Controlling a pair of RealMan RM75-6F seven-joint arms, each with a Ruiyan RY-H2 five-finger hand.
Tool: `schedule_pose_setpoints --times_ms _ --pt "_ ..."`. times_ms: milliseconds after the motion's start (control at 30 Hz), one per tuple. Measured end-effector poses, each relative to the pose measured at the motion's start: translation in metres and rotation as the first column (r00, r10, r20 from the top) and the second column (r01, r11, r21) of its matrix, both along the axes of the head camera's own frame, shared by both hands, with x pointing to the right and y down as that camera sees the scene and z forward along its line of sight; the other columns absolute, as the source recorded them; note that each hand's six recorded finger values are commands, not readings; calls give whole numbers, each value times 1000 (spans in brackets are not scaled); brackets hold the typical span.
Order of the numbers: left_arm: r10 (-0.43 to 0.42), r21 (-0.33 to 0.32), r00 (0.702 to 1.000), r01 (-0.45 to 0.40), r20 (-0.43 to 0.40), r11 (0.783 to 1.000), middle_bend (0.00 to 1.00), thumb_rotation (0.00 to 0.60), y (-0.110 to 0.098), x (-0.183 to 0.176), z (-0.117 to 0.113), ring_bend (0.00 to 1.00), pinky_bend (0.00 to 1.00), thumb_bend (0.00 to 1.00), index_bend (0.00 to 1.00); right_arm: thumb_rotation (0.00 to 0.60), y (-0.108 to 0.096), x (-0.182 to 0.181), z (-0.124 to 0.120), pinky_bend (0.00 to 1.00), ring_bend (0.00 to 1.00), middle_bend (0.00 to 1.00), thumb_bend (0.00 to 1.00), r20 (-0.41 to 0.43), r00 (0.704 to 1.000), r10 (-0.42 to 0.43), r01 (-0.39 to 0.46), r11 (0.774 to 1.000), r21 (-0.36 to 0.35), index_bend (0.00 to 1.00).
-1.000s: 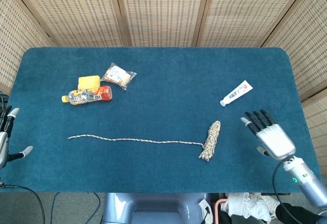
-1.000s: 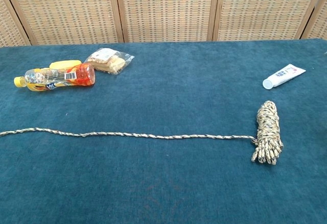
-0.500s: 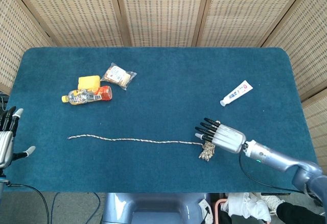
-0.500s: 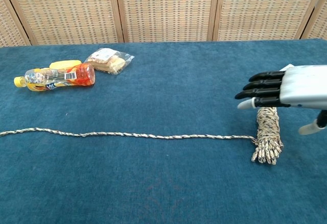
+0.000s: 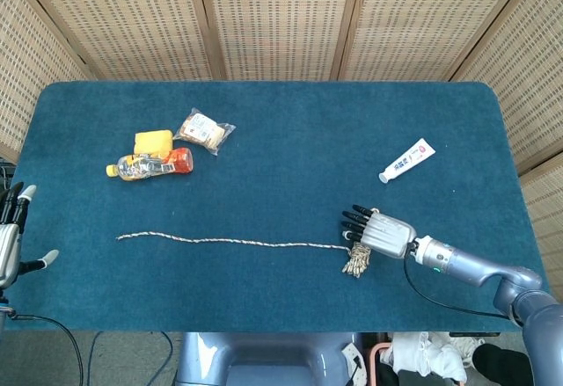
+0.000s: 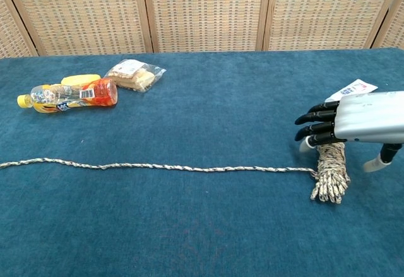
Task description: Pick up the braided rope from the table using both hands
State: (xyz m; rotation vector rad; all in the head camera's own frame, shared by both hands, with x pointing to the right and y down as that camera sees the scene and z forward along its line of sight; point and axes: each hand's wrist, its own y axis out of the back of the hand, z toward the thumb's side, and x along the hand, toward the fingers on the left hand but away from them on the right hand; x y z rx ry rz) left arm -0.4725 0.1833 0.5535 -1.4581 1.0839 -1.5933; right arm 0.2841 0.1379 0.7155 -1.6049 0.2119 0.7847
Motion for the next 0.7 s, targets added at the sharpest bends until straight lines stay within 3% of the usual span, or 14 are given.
schedule_pose_setpoints --times_ms 167,300,533,700 --pt "6 -4 1000 -6 0 1000 0 600 0 2 2 0 0 0 0 600 1 3 6 462 349 478 376 1 1000 2 -2 1000 -12 537" --pt "8 -3 1000 -8 1 1000 0 600 0 3 2 0 0 0 0 600 4 -1 9 540 439 579 521 28 999 16 -14 999 -37 602" --pt "25 -7 1000 -25 6 1000 0 600 -3 6 8 0 0 0 8 600 -1 -7 0 550 452 594 576 120 990 81 -74 995 -62 618" --pt "95 4 995 -95 12 995 0 600 -14 15 24 0 0 91 235 600 -10 -7 -12 550 452 594 596 183 975 126 -117 991 -63 618"
